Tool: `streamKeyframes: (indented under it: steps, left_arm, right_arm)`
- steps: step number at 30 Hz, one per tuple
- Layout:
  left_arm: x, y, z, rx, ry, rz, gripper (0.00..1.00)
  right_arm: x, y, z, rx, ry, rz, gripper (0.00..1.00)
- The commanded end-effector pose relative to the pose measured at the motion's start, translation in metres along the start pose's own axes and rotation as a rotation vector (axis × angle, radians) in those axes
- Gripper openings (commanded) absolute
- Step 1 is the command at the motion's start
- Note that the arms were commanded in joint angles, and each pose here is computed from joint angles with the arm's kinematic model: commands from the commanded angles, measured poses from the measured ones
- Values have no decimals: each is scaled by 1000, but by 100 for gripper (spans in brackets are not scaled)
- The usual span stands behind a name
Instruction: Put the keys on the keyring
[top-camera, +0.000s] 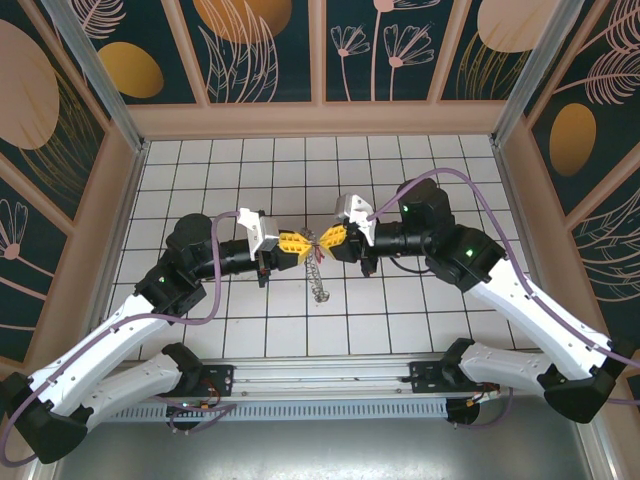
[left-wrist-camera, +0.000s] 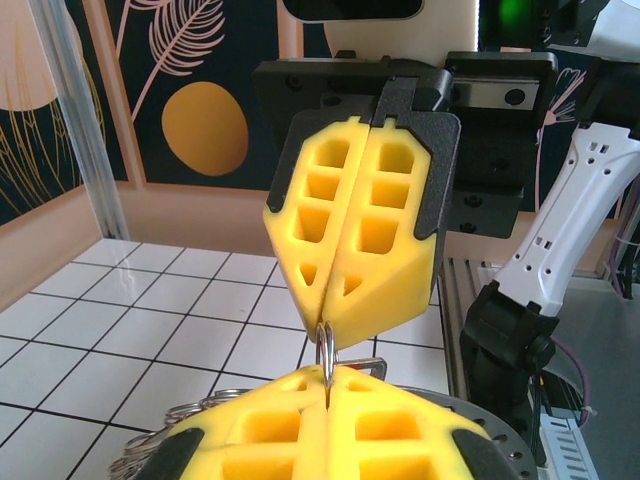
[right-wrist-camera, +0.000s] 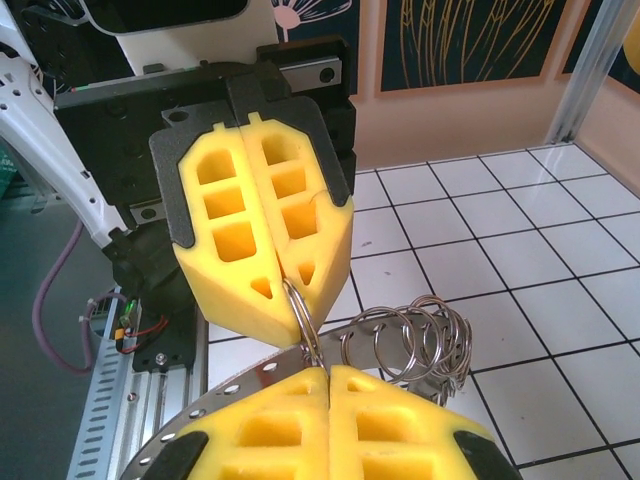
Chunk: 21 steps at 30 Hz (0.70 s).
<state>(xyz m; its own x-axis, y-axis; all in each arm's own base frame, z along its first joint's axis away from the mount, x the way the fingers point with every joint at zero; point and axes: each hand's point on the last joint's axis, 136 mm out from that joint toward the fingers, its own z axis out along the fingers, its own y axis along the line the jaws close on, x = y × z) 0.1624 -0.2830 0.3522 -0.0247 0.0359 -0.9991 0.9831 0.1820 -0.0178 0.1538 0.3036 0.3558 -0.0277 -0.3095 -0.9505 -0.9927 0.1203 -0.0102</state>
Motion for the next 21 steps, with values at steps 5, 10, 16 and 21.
streamKeyframes:
  steps: [5, 10, 16, 21]
  left_arm:
    - [-23, -4, -2, 11, -66, 62, 0]
    - [-22, -4, -2, 12, -71, 60, 0]
    - [-21, -4, -1, 16, -74, 56, 0]
    - [-21, -4, -3, 8, -70, 59, 0]
  right_arm:
    - [30, -7, 13, -18, 92, 56, 0]
    - [33, -9, 17, -26, 101, 60, 0]
    - [28, -7, 21, -54, 73, 49, 13]
    - [16, -6, 6, 3, 28, 11, 27]
